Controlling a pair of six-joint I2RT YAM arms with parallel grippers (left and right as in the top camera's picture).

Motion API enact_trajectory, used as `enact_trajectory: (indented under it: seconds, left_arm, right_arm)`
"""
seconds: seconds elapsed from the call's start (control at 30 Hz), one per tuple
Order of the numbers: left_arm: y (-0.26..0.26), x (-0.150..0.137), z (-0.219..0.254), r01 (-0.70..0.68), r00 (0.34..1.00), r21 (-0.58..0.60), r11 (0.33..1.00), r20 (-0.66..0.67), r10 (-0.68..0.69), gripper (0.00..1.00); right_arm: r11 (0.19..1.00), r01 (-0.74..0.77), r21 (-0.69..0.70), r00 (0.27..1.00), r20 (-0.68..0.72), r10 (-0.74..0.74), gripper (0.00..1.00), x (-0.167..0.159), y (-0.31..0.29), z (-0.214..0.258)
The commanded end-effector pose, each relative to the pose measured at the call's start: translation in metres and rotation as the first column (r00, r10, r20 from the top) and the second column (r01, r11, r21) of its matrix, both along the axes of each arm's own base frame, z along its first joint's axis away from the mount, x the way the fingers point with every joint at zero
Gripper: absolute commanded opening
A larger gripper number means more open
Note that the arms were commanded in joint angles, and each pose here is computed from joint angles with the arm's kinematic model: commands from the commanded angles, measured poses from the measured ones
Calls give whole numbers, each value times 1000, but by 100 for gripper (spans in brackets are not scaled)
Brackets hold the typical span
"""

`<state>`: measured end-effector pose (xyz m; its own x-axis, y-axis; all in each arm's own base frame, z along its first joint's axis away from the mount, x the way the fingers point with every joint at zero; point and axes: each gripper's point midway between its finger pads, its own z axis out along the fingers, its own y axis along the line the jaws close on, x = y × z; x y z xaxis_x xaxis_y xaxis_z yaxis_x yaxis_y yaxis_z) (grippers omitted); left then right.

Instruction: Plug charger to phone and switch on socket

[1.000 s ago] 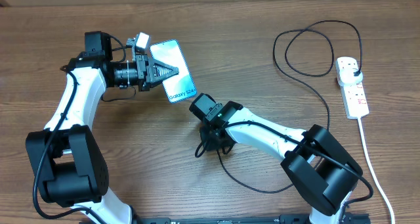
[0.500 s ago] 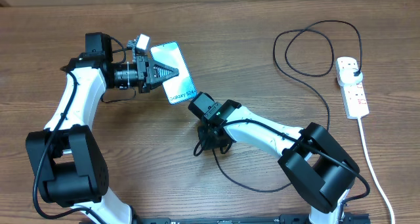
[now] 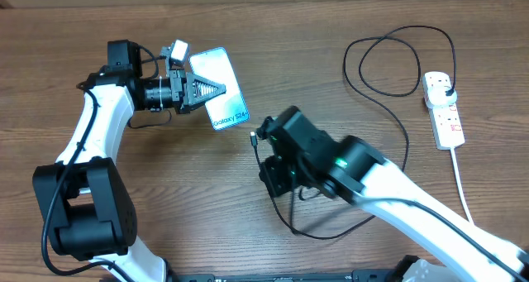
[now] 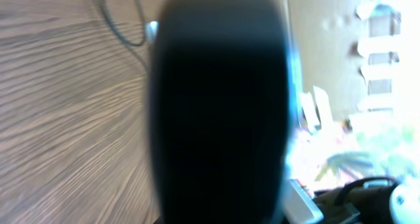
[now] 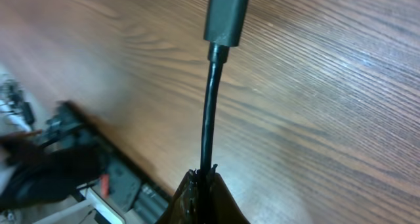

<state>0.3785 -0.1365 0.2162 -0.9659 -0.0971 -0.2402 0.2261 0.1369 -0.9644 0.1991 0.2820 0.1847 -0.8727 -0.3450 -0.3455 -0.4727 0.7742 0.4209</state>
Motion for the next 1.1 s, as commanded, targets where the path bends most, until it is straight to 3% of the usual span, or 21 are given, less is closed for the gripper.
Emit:
enact_trajectory:
  seconds: [0.0, 0.3, 0.73, 1.07]
  left_arm:
    - [-22, -11, 32, 108, 984, -100, 989, 150, -92, 4]
    - [-65, -18, 40, 229, 961, -96, 969, 178, -210, 4]
    - [-65, -15, 42, 220, 973, -107, 970, 96, -210, 4]
    - [-65, -15, 42, 219, 974, -109, 970, 86, -210, 4]
  right_arm:
    - [994, -77, 75, 996, 56, 73, 4, -18, -4, 27]
    - [987, -129, 97, 989, 85, 121, 4, -35, 0, 22]
    - [1000, 28, -4, 988, 153, -27, 4, -7, -17, 10]
    - [999, 34, -26, 989, 142, -30, 4, 0, -12, -1]
